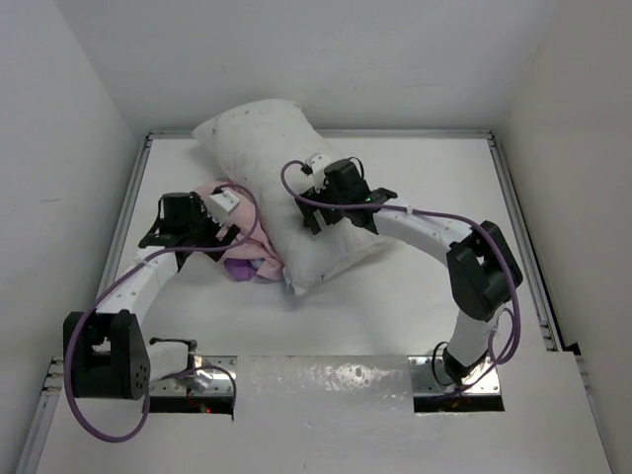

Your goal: Put the pillow into the pillowcase

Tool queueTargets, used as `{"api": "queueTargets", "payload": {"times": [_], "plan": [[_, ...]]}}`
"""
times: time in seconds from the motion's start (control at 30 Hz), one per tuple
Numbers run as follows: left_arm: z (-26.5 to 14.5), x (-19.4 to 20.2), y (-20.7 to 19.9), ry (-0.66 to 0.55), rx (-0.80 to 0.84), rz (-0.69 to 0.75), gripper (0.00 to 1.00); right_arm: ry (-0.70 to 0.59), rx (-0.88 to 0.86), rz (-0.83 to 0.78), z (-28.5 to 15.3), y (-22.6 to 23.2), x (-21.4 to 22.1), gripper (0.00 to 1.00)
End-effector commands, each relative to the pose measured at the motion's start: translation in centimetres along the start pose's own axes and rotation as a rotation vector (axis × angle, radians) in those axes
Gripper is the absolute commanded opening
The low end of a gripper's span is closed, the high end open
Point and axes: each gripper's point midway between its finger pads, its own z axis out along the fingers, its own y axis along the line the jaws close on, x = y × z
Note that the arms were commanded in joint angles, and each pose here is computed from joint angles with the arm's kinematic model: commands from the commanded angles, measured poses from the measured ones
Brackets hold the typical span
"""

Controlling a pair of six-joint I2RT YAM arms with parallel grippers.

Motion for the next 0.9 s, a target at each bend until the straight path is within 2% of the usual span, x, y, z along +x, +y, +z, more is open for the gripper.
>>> {"api": "queueTargets", "payload": {"times": [0.0, 0.03, 0.07, 0.13, 0.17, 0.2, 0.23, 0.27, 0.3, 0.33, 0.37, 0.43, 0.47, 0.57, 0.6, 0.63, 0.67, 0.73, 0.77, 0.87], "plan": [[1.0, -3.2, 1.5, -0.128, -0.052, 0.016, 1.00, 0.000, -0.022, 0.016, 0.6, 0.9, -0.4, 0.91], [1.2, -3.1, 1.5, -0.131, -0.053, 0.007, 1.00, 0.009, -0.022, 0.013, 0.5, 0.9, 0.0, 0.83], [1.7, -2.7, 1.2, -0.127, -0.047, -0.005, 0.97, 0.015, -0.023, -0.001, 0.0, 0.8, 0.4, 0.63], [2.1, -2.3, 0.5, -0.131, -0.019, -0.003, 0.87, 0.025, -0.014, -0.011, -0.7, 0.7, 1.4, 0.33], [2.2, -2.2, 0.3, -0.133, -0.011, 0.000, 0.81, 0.000, 0.015, -0.016, -1.7, 0.1, 0.8, 0.21], [2.3, -1.9, 0.0, -0.137, -0.006, -0.001, 0.68, 0.012, 0.070, -0.022, -2.2, -1.2, 1.6, 0.07], [2.4, -1.8, -0.1, -0.137, -0.008, -0.008, 0.61, 0.006, 0.094, -0.015, -2.8, -1.9, 1.5, 0.01], [2.6, -1.3, -0.4, -0.129, -0.005, -0.019, 0.53, -0.024, 0.114, -0.002, -4.2, -2.7, 0.7, 0.00], [2.6, -1.4, -0.3, -0.139, -0.014, -0.039, 0.39, -0.030, 0.151, 0.029, -5.0, -4.6, 0.7, 0.00], [2.7, -1.2, -0.5, -0.138, -0.013, -0.049, 0.33, -0.024, 0.179, 0.065, -5.8, -5.7, 1.2, 0.00], [2.8, -0.9, -0.7, -0.131, -0.008, -0.069, 0.19, -0.056, 0.238, 0.115, -7.6, -8.4, 0.7, 0.00], [2.8, -0.9, -1.0, -0.135, -0.001, -0.080, 0.05, -0.064, 0.316, 0.182, -9.7, -11.6, 1.2, 0.00], [2.6, -1.0, -0.9, -0.143, -0.008, -0.085, 0.00, -0.087, 0.383, 0.231, -11.8, -14.6, 1.3, 0.00], [2.3, -1.8, -0.4, -0.173, -0.034, -0.080, 0.00, -0.089, 0.490, 0.235, -15.2, -18.7, 2.1, 0.00], [2.0, -2.0, -0.1, -0.178, -0.045, -0.075, 0.00, -0.084, 0.504, 0.176, -15.9, -19.4, 1.6, 0.00], [1.8, -2.2, 0.2, -0.178, -0.054, -0.074, 0.00, -0.065, 0.504, 0.121, -16.2, -19.6, 1.4, 0.06], [1.6, -1.6, 0.1, -0.147, -0.056, -0.078, 0.00, -0.024, 0.480, 0.085, -16.4, -19.3, 1.8, 0.28], [0.9, -2.1, 0.9, -0.132, -0.077, -0.079, 0.00, 0.001, 0.363, 0.017, -16.3, -17.7, 0.6, 0.94], [0.6, -2.2, 1.5, -0.119, -0.095, -0.081, 0.00, -0.023, 0.337, -0.001, -16.6, -17.2, -1.1, 0.99], [-1.0, -4.2, 2.1, -0.128, -0.073, -0.050, 0.00, -0.050, 0.288, -0.041, -16.0, -14.6, -3.0, 0.99]]}}
